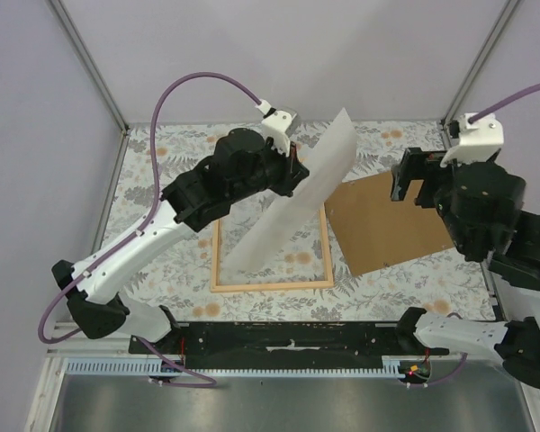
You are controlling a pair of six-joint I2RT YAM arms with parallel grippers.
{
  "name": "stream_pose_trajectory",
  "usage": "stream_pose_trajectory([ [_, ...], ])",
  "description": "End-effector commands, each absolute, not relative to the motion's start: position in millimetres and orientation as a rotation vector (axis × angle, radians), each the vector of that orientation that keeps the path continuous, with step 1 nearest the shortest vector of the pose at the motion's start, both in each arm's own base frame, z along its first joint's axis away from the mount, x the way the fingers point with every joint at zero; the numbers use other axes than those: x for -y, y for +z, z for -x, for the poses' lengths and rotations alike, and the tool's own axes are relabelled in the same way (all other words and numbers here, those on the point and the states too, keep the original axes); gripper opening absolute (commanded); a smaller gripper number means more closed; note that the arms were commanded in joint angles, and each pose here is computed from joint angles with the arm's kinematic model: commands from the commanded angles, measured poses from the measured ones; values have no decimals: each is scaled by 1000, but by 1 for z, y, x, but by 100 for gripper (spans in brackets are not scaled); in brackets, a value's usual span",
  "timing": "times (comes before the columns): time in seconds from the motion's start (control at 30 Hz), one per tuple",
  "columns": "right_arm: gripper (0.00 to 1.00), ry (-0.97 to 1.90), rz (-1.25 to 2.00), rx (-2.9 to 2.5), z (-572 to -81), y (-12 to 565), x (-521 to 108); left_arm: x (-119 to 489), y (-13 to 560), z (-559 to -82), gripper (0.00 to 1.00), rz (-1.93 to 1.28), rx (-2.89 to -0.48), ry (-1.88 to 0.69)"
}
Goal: Put the photo into the frame
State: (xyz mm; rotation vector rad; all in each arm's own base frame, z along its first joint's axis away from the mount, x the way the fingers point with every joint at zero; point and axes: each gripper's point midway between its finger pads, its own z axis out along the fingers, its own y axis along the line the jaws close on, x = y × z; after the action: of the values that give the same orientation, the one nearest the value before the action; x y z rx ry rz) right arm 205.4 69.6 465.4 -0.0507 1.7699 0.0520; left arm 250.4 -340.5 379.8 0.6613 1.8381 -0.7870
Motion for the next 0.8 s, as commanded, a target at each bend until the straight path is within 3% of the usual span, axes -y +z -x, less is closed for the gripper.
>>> stream_pose_trajectory([
  [0.0,98,127,-25,-1862,-241,425,-98,342,429,-282,2,-184,-1767,-783],
  [0.2,98,235,-142,-1939,-273,391,-90,355,437,-295,2,14,-1756,-690],
  [0.4,98,280,-219,-1943,-286,387,-75,311,441,-320,2,253,-1712,-584],
  [0.6,98,311,-208,-1972,-292,373,-78,247,330,-353,2,370,-1877,-624],
  [0.77,98,334,-192,-2004,-297,356,-84,175,198,-357,2,445,-2020,-672],
])
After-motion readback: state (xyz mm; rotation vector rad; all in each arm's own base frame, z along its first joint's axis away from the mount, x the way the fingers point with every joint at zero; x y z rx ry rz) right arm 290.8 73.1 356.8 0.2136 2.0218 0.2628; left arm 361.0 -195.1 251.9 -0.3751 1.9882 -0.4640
